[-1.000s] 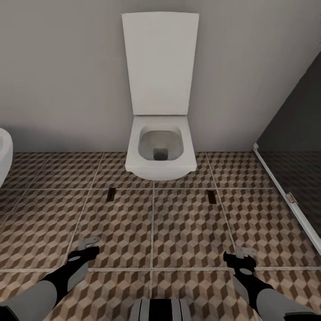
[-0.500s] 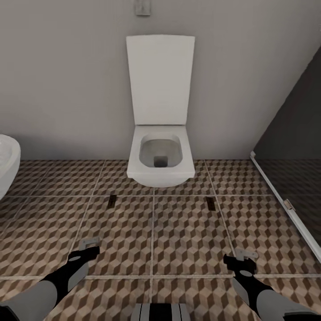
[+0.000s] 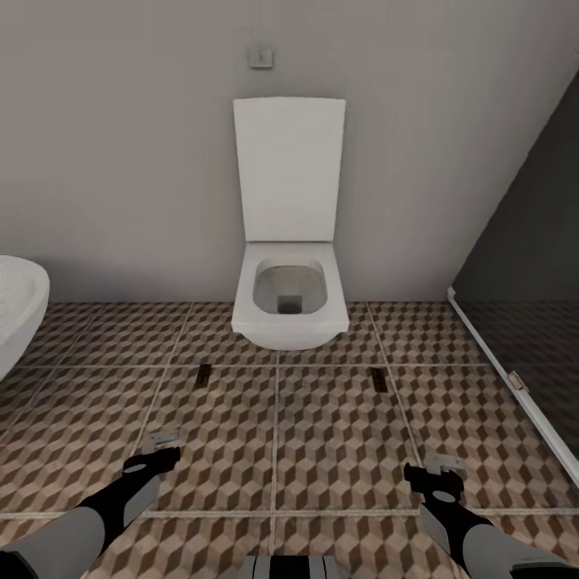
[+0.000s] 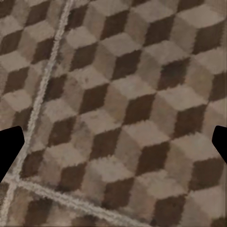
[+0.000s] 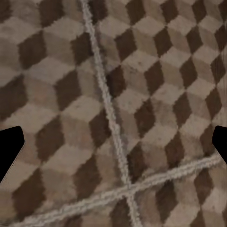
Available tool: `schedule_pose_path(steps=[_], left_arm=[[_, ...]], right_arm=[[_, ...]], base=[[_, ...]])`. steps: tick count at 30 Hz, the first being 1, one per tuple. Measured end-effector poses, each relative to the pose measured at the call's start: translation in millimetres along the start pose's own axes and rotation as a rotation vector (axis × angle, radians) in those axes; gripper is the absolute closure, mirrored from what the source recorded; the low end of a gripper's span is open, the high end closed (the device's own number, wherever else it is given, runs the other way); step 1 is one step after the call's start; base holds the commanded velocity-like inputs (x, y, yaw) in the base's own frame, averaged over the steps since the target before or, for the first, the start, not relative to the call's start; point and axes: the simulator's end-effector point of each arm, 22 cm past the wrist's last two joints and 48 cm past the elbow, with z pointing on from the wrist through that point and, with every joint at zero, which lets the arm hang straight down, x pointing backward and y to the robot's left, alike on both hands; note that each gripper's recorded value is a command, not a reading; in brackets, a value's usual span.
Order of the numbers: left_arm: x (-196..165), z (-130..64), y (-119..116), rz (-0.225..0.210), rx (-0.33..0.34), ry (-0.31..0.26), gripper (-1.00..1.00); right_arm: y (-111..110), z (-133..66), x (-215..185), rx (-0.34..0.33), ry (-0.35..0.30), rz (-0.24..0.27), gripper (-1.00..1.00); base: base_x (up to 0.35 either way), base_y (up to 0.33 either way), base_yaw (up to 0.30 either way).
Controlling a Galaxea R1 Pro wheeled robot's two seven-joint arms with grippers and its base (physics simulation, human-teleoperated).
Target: Take the four mousetraps from the cabinet in the bathroom and place them on the bathroom floor. Make sure all four end up on the same floor surface, and ensure that at least two of them are either under or directly next to the same bathroom sink.
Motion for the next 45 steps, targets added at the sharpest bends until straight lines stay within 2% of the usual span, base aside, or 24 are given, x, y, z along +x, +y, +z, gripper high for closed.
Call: schedule_pose_path(steps=[15,30,45], left_arm=[[-15.4,-15.1,16.1,-0.02,-0.026,-0.022,-1.0],[-19.2,-30.0,40.2,-0.027,-0.071,-0.024,-1.0],[-25.2,-47.7,43.8,-0.04,-0.085,-0.034,-1.0]], right_arm=[[-1.7,-13.8,-24.1,-0.007,-0.019,0.008,-1.0],[-10.5,-27.6,-56.2,-0.009,-0.077,-0.004,-1.0],[-16.8,-43.7,-69.0,-0.009,-0.099,-0.01,-1.0]], base=[[0.0,0.0,0.0],[0.0,0.0,0.0],[0.0,0.0,0.0]])
